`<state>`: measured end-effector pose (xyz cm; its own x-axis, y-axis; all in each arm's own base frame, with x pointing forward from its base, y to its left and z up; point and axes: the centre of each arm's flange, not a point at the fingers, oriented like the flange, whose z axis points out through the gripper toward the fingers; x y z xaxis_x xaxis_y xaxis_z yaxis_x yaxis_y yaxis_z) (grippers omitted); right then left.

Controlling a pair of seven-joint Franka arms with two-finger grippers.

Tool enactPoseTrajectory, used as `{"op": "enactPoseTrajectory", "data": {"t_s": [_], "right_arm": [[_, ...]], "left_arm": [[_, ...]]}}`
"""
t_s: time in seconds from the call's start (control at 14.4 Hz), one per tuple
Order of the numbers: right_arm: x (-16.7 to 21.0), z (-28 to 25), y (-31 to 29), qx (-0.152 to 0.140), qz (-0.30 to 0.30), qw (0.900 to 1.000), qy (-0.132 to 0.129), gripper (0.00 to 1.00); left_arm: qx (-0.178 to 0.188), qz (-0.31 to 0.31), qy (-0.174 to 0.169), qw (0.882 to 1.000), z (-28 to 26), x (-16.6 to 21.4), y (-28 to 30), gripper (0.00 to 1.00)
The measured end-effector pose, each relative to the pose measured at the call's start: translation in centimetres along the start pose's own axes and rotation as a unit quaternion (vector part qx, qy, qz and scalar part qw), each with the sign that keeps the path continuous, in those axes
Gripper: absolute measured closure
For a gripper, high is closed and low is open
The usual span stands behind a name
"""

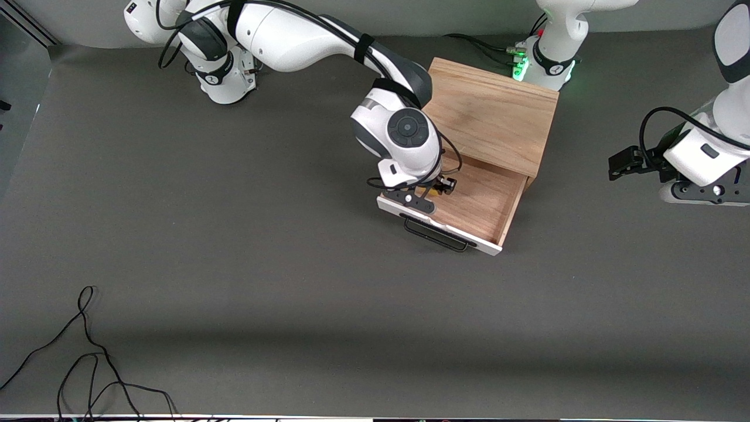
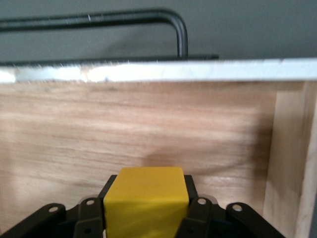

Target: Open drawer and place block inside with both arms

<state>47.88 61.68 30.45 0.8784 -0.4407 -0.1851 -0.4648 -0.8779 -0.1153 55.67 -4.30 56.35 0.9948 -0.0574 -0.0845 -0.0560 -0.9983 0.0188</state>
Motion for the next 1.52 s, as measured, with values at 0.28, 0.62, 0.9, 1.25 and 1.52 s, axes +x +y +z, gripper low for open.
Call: {"op": "enactPoseTrajectory", "data": {"t_s": [0.28, 0.62, 0.9, 1.25, 1.52], "right_arm": [[-0.3, 2.0, 0.1, 0.005, 0.012, 1.0, 0.002, 0.44], [-0.6, 2.1, 0.0, 0.007, 0.018, 1.0, 0.002, 0.11], [-0.6, 0.9, -0.4, 0.019, 0.027, 0.999, 0.005, 0.0], [2.3, -7.3, -0.7, 0.072, 0.043, 0.996, 0.029, 0.0], [8.4, -15.6, 2.1, 0.08, 0.024, 0.995, 0.047, 0.0]], "left_arm": [[0.0, -0.003, 0.001, 1.0, -0.1, 0.0, -0.4, 0.0], [0.001, -0.003, 0.0, 1.0, 0.0, 0.0, -0.4, 0.0], [0.001, -0.004, 0.001, 1.0, -0.1, 0.0, -0.4, 0.0], [0.01, -0.003, 0.002, 1.0, -0.2, 0.0, -0.6, 0.0], [0.02, -0.002, 0.004, 1.0, -0.4, 0.1, -0.7, 0.0]]}}
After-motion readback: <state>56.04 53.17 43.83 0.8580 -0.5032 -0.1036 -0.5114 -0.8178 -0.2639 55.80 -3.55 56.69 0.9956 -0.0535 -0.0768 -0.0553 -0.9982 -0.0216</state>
